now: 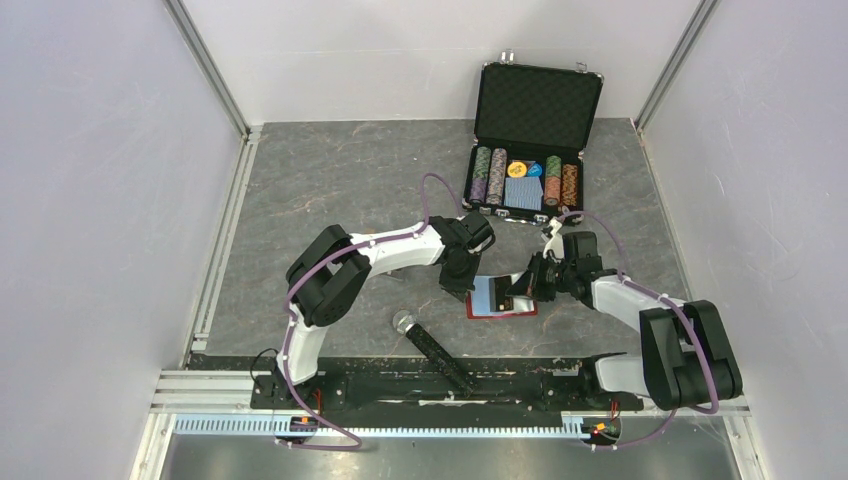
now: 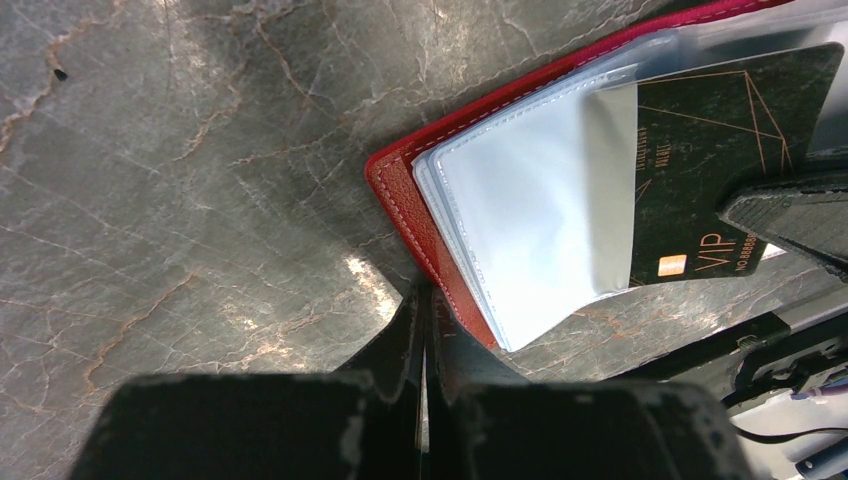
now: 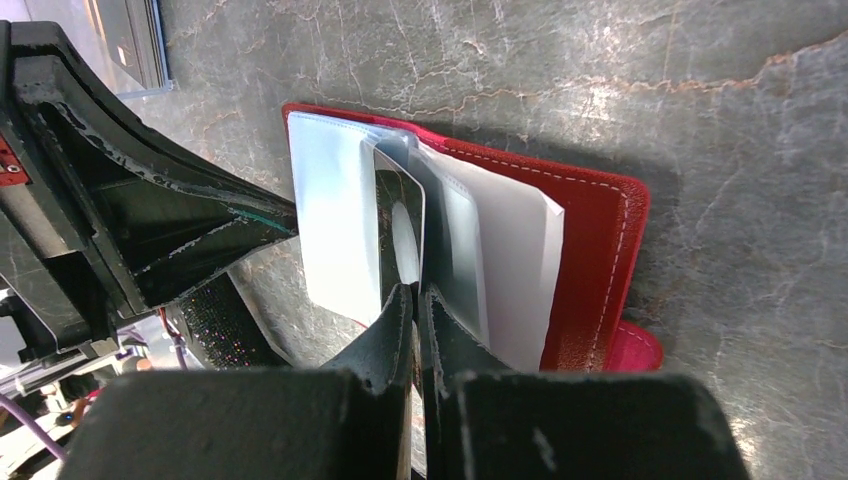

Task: Put the credit cards into the card holder
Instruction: Insert the credit card into the card holder.

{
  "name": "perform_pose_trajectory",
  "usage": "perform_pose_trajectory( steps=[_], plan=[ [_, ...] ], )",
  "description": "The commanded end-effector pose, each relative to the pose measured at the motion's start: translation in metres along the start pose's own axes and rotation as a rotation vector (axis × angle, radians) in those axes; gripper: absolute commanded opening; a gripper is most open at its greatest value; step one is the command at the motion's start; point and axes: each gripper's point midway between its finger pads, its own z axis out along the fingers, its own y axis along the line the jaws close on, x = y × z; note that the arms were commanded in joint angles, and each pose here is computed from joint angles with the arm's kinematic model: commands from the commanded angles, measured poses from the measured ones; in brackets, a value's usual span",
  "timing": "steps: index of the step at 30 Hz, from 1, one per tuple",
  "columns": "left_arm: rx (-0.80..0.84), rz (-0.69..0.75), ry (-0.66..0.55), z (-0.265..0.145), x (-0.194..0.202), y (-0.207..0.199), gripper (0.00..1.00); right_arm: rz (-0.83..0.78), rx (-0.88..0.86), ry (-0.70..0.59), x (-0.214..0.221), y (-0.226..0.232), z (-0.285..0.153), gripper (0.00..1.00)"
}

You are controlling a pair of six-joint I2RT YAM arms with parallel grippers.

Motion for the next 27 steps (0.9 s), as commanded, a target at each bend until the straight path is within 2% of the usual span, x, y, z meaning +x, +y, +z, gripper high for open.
perform_pose_trajectory(
  steps=[1, 16, 19, 27],
  plan=[
    [-0.033, 0.027, 0.033, 0.017, 0.011, 0.003, 0.02, 0.025, 0.015, 0.018, 0.011, -0.007, 0.004, 0.00],
    [-0.027, 0.021, 0.030, 0.016, 0.009, 0.000, 0.02, 0.015, -0.033, -0.003, 0.020, 0.020, 0.020, 0.00],
    [-0.027, 0.023, 0.024, 0.014, 0.008, 0.000, 0.02, 0.005, -0.039, 0.001, 0.024, 0.025, 0.022, 0.03],
    [-0.053, 0.033, -0.015, -0.003, -0.001, 0.002, 0.02, -0.049, 0.008, 0.019, 0.027, 0.025, 0.020, 0.40]
  ],
)
